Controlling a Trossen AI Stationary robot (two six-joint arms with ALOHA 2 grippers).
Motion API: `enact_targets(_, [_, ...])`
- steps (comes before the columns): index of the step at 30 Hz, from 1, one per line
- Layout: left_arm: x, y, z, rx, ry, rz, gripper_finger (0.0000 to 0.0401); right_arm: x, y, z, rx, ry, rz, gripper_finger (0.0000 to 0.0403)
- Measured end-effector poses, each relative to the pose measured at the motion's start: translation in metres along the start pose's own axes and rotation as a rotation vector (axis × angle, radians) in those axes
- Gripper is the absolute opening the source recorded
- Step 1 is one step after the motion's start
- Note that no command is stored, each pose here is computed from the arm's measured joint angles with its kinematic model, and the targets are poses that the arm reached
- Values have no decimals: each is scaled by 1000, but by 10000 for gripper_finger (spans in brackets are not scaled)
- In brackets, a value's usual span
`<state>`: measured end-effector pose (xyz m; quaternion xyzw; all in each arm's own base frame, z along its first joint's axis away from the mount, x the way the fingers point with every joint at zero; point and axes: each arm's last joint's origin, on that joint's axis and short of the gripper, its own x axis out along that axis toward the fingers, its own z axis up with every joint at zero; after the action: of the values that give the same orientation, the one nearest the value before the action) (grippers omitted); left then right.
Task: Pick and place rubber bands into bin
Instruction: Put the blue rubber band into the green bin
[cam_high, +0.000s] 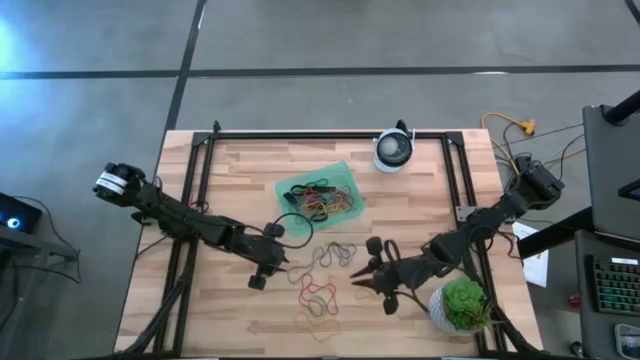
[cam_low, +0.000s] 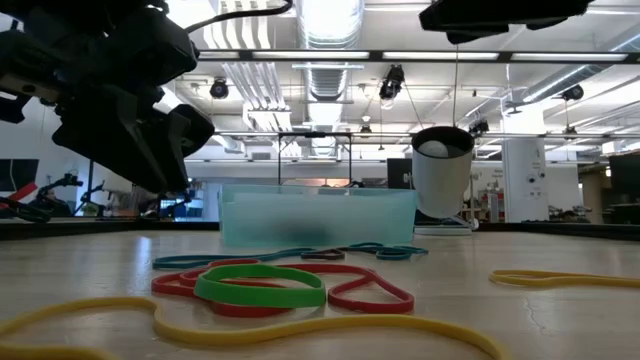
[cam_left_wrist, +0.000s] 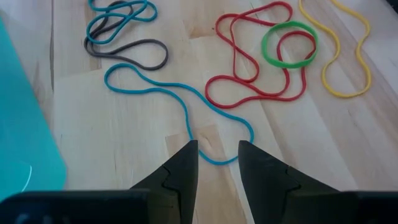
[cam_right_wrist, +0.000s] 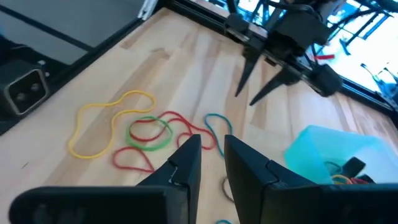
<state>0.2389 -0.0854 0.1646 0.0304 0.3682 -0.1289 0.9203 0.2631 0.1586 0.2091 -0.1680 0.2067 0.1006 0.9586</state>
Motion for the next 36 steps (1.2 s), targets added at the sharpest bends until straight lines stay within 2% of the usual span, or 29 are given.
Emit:
enact_targets(11, [0, 2, -1, 90, 22, 5, 100, 13, -11, -4, 107, -10, -41, 66])
enact_targets(18, [-2, 2, -7, 118, 82, 7, 100, 22, -8, -2, 52, -82, -48, 61])
enact_targets(36, [-8, 4, -7, 118, 82, 49, 100, 23, -7, -4, 64, -70, -39, 61])
